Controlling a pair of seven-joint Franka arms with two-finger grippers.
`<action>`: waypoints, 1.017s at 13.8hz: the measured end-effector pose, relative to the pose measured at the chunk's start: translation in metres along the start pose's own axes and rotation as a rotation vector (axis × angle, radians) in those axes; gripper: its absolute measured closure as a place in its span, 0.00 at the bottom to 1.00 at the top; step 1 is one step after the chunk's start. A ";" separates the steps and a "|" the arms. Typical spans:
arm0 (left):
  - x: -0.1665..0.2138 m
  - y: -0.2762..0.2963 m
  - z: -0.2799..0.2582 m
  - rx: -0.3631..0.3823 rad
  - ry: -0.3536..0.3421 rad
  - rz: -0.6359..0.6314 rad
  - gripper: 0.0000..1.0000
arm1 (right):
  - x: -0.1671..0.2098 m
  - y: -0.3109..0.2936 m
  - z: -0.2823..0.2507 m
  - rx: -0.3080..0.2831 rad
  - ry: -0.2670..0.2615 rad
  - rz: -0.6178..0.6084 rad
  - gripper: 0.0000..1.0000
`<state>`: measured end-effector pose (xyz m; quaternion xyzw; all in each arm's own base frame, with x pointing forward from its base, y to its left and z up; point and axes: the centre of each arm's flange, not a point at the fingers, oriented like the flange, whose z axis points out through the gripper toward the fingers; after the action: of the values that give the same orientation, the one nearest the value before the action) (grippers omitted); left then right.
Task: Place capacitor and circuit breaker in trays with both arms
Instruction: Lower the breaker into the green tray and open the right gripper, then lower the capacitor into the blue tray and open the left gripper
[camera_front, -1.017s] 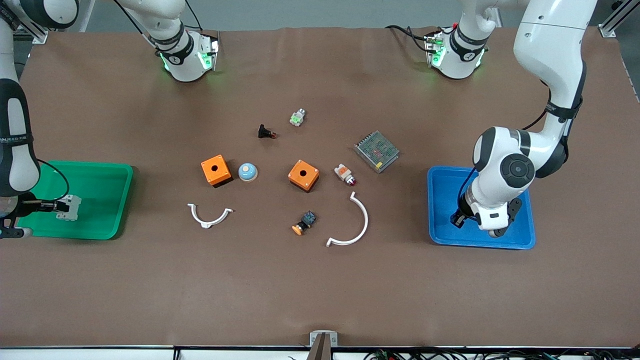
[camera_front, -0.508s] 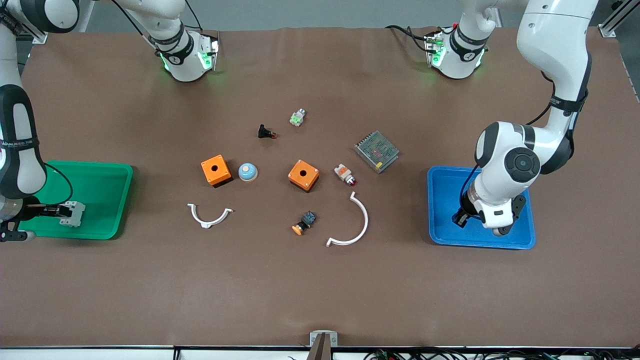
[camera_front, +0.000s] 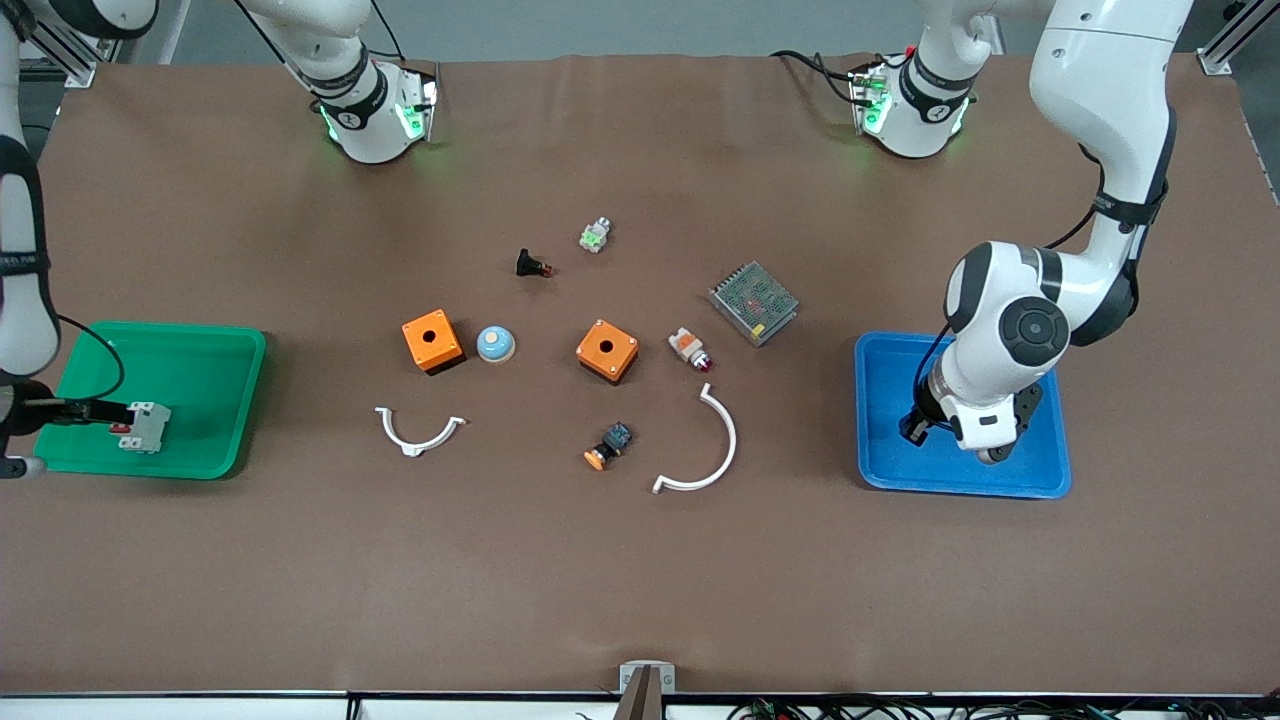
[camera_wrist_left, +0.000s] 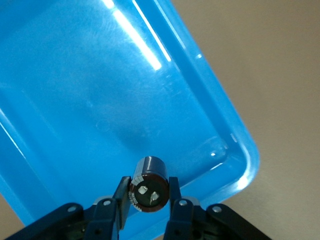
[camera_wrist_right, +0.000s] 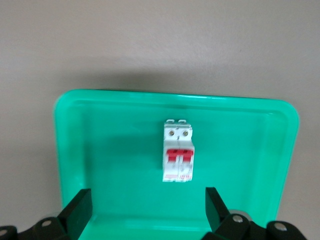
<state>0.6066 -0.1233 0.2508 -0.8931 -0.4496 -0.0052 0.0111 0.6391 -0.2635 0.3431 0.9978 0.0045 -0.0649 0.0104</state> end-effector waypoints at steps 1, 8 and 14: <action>0.000 -0.002 0.004 0.008 -0.004 -0.002 0.66 | -0.005 -0.011 -0.027 -0.003 -0.001 -0.005 0.00; -0.004 -0.014 0.018 0.092 -0.040 -0.007 0.66 | -0.074 -0.142 -0.179 -0.008 0.001 0.027 0.00; -0.006 -0.016 0.036 0.117 -0.052 -0.010 0.59 | -0.117 -0.251 -0.196 -0.016 0.028 0.036 0.00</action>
<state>0.5901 -0.1178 0.2146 -0.8886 -0.4537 0.0442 0.0514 0.5458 -0.0097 0.5473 0.9984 -0.0126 -0.0506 0.0197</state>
